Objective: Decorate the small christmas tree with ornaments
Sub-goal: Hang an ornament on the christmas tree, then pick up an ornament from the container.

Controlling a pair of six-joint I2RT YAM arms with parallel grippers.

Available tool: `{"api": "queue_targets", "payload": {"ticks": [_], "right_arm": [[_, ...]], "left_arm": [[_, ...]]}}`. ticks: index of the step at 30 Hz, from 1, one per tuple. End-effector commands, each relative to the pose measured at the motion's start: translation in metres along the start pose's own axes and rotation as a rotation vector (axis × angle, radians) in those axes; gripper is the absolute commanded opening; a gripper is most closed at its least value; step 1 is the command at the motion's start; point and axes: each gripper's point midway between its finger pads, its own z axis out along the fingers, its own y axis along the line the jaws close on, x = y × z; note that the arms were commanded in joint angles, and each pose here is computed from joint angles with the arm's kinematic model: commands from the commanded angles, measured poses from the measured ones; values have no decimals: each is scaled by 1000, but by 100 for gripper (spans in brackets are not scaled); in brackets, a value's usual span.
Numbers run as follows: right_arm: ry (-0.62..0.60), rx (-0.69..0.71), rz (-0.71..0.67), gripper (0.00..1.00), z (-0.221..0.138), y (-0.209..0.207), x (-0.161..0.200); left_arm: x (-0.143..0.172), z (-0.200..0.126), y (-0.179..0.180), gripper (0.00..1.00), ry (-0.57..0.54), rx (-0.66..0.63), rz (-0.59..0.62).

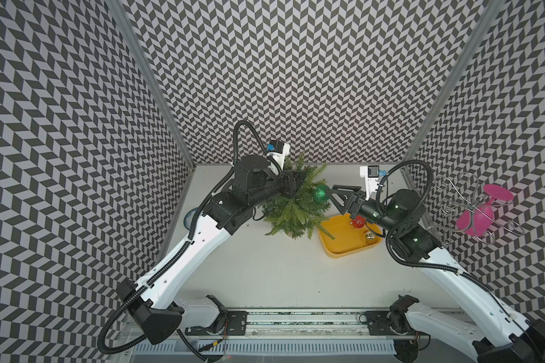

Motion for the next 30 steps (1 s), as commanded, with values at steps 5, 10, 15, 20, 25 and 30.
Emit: {"api": "queue_targets", "payload": {"ticks": [5,10,15,20,25,30], "right_arm": [[-38,57,-42,66,-12,2,-13],[-31,110,-50,65,-18,-2,-14],[-13,203,-43,65,-25,-15,-12],[10,304,-3,65,-34,-37,2],[28,430,24,65,-44,-61,13],[47,596,35,65,-58,-93,23]], "left_arm": [[-28,-29,-21,31,-77,47,21],[-32,-41,-26,33,-98,60,29],[-30,-56,-31,37,-109,81,45],[-17,-72,-29,39,-104,89,52],[-3,-87,-19,42,-101,46,84],[16,-98,-6,45,-80,3,85]]}}
